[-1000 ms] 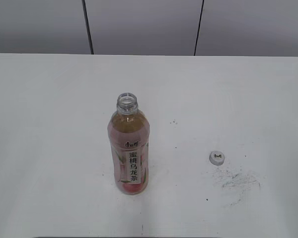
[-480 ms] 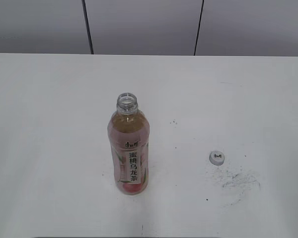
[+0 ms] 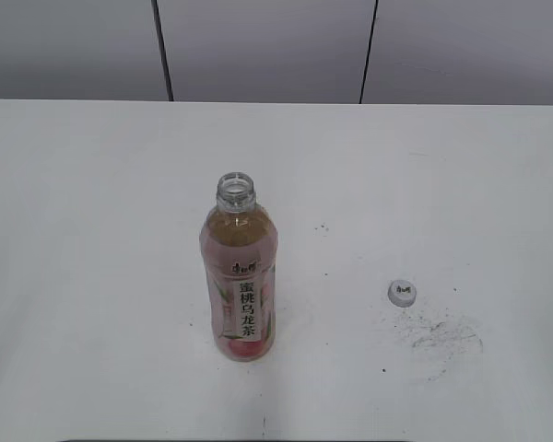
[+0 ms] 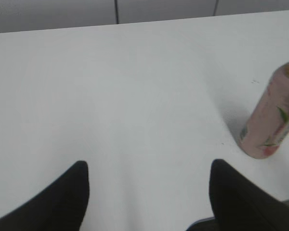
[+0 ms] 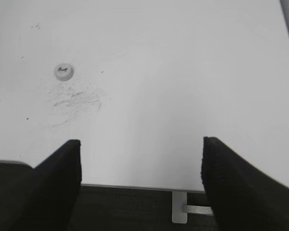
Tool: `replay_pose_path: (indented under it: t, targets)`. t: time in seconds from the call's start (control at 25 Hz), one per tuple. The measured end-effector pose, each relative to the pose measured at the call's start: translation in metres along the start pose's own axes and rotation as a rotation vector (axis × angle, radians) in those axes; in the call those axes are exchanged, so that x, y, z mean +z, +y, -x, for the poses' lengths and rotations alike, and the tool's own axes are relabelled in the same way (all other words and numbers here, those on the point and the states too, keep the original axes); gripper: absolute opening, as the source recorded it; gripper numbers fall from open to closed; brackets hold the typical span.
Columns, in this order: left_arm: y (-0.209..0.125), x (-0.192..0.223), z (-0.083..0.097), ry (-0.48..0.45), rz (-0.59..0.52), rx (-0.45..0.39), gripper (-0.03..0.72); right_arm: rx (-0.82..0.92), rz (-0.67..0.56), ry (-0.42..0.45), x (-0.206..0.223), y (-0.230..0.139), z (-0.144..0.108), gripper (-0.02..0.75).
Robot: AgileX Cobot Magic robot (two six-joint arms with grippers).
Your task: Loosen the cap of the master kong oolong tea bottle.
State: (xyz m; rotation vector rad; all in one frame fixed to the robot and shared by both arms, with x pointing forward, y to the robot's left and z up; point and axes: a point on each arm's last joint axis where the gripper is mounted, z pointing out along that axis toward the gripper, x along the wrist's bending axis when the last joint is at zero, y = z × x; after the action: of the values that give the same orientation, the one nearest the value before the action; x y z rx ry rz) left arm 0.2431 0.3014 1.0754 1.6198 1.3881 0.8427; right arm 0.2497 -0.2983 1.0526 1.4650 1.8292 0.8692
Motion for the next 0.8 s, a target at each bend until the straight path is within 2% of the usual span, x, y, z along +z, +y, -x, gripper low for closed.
replay_pose_path:
  t: [0.12,0.28,0.48,0.8]
  targets:
    - [0.000,0.000,0.000,0.081,0.002,-0.039,0.467,0.041,0.049,-0.063,-0.007,-0.004,0.000,0.582]
    - [-0.001,-0.002,0.000,0.139,0.015,-0.067,0.458,0.046,0.123,-0.080,-0.016,-0.011,-0.001,0.582]
    - [-0.008,-0.015,0.002,0.147,0.098,-0.065,0.449,0.046,0.125,-0.080,-0.016,-0.011,-0.001,0.582]
    - [-0.008,-0.015,0.002,0.144,0.101,-0.066,0.445,0.046,0.124,-0.080,-0.016,-0.011,-0.001,0.582]
